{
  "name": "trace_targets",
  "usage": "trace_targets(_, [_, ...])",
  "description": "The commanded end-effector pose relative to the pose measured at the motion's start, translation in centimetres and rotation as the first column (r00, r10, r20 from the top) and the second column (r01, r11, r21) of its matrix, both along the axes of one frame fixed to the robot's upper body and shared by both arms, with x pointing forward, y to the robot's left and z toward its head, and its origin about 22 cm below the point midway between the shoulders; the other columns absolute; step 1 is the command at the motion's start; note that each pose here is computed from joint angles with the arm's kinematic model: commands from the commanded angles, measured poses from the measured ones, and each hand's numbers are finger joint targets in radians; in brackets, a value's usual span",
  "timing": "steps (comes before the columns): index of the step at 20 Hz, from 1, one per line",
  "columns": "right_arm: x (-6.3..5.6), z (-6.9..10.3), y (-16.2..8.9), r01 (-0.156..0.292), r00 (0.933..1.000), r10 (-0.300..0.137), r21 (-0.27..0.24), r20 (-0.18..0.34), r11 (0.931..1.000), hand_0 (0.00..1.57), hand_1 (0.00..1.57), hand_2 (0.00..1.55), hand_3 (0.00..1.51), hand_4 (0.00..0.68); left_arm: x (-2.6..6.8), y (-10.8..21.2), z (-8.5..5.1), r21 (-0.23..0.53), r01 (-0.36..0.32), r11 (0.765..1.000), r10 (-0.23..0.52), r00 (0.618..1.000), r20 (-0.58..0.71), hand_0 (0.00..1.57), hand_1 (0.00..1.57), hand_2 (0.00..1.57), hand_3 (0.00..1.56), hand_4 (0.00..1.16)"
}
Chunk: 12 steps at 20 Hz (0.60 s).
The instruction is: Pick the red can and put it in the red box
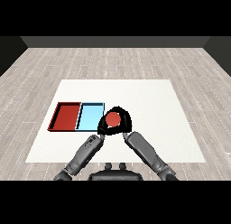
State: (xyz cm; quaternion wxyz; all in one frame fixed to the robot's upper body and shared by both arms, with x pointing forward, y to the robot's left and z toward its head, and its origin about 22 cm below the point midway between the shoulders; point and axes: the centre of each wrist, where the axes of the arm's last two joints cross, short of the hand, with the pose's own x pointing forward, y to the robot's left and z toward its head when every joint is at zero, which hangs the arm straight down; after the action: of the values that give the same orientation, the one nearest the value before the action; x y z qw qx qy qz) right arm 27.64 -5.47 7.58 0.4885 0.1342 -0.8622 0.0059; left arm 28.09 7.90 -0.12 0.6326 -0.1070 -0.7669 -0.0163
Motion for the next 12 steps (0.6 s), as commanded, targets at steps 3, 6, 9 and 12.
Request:
trace_targets(3, [0.4,0.3,-0.1,-0.004,1.0000,0.004,0.017,0.006,0.9999,1.50,1.50,1.45,1.39,0.653,0.61,-1.2,1.1,-0.006,-0.045,0.999,0.045,0.999,-0.024,1.57,1.57,1.57,1.48,1.12])
trace_targets(6, [-1.5,-0.1,1.1,-0.002,1.0000,0.002,0.013,-0.007,0.9999,1.48,1.48,1.44,1.39,0.646,-0.54,-2.0,0.2,0.030,-0.059,0.998,0.060,0.997,-0.042,1.57,1.57,1.56,1.48,1.12])
trace_targets(9, [0.3,-1.4,-1.1,-0.023,0.9996,0.023,0.013,-0.016,0.9997,1.48,1.48,1.44,1.39,0.642,0.80,-1.1,0.2,0.006,-0.083,0.997,0.083,0.997,0.000,1.57,1.57,1.55,1.47,1.14])
trace_targets(12, [0.1,-0.8,-1.2,-0.025,0.9996,0.025,0.035,-0.012,0.9991,1.49,1.49,1.44,1.39,0.637,0.70,-0.5,0.9,-0.024,-0.131,0.991,0.132,0.989,0.060,1.57,1.57,1.56,1.48,1.14])
